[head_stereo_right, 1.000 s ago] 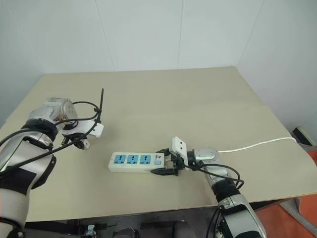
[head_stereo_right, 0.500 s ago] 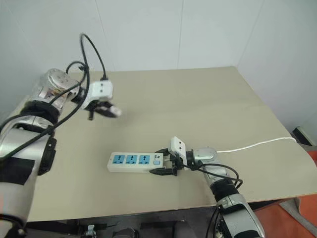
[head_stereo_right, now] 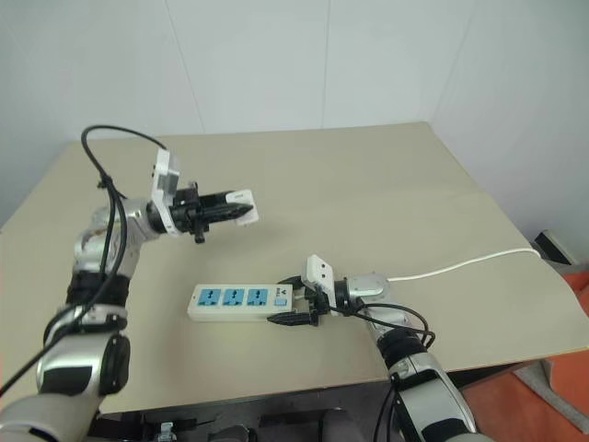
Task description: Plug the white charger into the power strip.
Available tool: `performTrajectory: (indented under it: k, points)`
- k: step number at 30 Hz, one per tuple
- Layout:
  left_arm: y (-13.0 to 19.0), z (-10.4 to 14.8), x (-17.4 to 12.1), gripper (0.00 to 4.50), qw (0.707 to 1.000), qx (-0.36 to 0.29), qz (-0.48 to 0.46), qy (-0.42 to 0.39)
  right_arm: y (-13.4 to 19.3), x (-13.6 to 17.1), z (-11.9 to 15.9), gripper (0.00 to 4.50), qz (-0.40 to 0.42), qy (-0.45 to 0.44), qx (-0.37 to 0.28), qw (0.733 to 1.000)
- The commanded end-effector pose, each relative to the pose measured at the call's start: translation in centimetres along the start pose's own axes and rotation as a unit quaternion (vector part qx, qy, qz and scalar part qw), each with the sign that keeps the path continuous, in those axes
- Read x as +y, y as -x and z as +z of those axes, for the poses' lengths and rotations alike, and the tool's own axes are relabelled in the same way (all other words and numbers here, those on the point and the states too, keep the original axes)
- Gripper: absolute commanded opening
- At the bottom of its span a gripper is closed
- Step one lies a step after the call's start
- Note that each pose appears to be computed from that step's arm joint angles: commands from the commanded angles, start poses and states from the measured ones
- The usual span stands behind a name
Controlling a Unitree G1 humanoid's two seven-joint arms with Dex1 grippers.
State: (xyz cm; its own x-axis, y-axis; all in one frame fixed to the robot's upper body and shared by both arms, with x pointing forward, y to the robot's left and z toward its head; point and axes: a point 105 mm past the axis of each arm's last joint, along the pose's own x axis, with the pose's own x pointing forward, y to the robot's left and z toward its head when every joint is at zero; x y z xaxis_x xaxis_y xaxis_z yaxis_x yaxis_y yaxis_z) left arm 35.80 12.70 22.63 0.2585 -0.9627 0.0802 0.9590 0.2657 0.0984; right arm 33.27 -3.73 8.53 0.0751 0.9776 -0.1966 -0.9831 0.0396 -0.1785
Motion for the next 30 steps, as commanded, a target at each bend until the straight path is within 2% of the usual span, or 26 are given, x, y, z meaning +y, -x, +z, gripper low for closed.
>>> performTrajectory:
  k: [1,6,17,24,30]
  points:
    - [-0.6,2.0,-1.7,1.00,0.999,-0.032,-0.018,-0.023,0.4,-1.6,1.1,3.44,-0.024,0.028,-0.007,0.999]
    - [-0.1,1.3,-3.8,1.00,0.998,-0.024,-0.062,-0.002,0.9,-2.2,1.2,3.44,-0.024,0.035,-0.004,0.999]
    - [0.1,-0.1,-5.5,1.00,0.995,0.009,-0.095,0.028,0.8,-1.6,-0.2,3.44,-0.020,0.033,-0.001,0.999]
    - [0.2,-1.8,-6.6,1.00,0.990,0.042,-0.125,0.043,0.6,-1.5,0.1,3.44,-0.012,0.046,-0.011,0.999]
    - [0.1,-1.9,-6.8,1.00,0.989,0.047,-0.133,0.051,0.6,-1.2,0.9,3.44,0.004,0.051,-0.045,0.998]
